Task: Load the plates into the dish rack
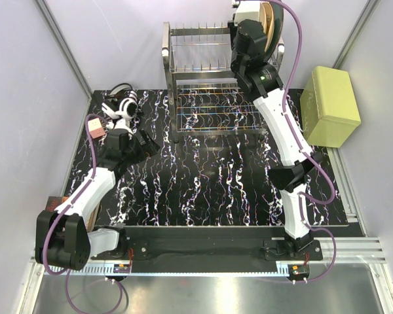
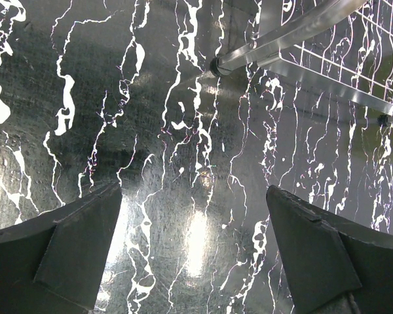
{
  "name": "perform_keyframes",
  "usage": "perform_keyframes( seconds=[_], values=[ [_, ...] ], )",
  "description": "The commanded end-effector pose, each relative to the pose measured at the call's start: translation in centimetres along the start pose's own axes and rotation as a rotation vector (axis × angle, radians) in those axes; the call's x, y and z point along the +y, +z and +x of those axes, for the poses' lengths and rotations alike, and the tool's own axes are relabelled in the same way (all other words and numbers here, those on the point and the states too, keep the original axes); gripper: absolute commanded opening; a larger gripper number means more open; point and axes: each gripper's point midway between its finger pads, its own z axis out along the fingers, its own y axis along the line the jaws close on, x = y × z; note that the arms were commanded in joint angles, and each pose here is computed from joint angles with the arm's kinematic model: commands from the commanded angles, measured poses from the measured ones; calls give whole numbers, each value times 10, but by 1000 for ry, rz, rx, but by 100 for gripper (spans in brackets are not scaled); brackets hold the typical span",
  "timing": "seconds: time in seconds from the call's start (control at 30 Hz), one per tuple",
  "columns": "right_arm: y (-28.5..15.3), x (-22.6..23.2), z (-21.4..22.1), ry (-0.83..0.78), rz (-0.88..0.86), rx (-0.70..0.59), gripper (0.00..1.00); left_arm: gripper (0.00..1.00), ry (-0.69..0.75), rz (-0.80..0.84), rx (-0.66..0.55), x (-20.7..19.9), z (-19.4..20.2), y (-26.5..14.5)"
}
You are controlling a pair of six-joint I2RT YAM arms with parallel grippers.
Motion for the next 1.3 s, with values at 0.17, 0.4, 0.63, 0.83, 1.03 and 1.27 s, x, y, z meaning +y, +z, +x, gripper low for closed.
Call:
perform_keyframes(
  seconds=[0.17, 0.4, 0.63, 0.83, 1.03, 1.27],
  values=[
    [0, -20, -41, 143, 17, -114, 0, 99, 1, 31, -36, -4, -8, 2],
    [4, -12, -31, 140, -4, -95, 0, 99, 1, 29, -32, -3, -7, 5],
    [12, -6, -14, 125, -2, -65, 0, 99, -3, 23, -32, 0, -6, 5],
    [20, -4, 0, 118, 9, -41, 0, 99, 3, 29, -32, 1, -6, 6],
    [25, -3, 11, 105, 14, -23, 22, 99, -1, 28, -30, 2, -6, 7],
    [23, -3, 9, 103, 3, -23, 39, 99, -6, 23, -27, 3, -5, 8]
  ],
)
